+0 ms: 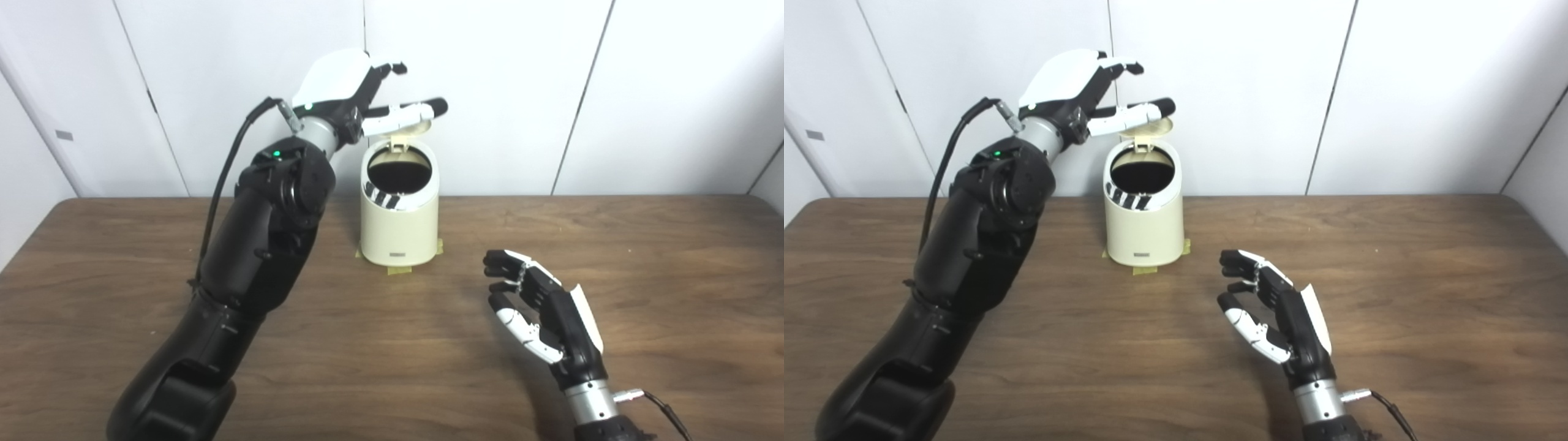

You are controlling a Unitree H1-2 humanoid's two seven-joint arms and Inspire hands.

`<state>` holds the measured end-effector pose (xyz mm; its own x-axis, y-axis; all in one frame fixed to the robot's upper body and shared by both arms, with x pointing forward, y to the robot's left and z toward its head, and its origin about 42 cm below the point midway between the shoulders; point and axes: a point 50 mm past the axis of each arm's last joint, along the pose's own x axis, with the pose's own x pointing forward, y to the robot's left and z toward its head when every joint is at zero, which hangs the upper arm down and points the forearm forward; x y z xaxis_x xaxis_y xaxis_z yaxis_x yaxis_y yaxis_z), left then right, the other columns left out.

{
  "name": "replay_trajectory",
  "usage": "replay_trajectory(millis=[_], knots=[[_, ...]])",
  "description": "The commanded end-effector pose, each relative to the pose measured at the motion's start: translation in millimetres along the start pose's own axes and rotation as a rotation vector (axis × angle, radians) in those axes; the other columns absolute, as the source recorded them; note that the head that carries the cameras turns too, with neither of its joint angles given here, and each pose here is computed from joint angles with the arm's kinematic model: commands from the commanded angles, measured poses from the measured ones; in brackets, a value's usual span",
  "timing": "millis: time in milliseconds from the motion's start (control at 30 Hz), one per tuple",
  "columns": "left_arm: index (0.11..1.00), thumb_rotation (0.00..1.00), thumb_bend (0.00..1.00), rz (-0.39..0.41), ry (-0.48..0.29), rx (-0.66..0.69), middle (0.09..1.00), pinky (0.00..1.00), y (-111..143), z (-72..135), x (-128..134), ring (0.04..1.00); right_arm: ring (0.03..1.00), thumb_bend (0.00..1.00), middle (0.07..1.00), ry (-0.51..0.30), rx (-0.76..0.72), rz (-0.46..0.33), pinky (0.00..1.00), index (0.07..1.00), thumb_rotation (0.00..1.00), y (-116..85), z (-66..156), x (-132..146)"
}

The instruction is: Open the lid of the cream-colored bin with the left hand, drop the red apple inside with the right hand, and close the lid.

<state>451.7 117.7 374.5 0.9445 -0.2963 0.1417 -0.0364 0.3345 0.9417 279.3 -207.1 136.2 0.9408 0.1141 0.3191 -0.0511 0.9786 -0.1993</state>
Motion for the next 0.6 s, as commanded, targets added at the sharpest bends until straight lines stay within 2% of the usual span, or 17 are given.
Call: replay_trajectory(millis=[0, 267, 567], knots=[[0.886, 1.0, 0.86, 0.078, -0.021, 0.022, 0.936, 1.0, 23, 6, 3, 1.0, 0.74, 0.24, 0.757, -0.067, 0.012, -0.014, 0.64, 0.737, 0.51, -1, 11, 12], [0.935, 1.0, 0.87, 0.078, -0.01, 0.061, 0.965, 1.0, 16, 4, 3, 1.0, 0.721, 0.24, 0.747, -0.077, 0.012, 0.005, 0.63, 0.736, 0.53, 0, 8, 13], [0.934, 1.0, 0.91, 0.056, -0.012, 0.104, 0.968, 1.0, 5, 5, 2, 1.0, 0.719, 0.24, 0.748, -0.071, 0.024, 0.02, 0.62, 0.737, 0.51, 4, 9, 11]])
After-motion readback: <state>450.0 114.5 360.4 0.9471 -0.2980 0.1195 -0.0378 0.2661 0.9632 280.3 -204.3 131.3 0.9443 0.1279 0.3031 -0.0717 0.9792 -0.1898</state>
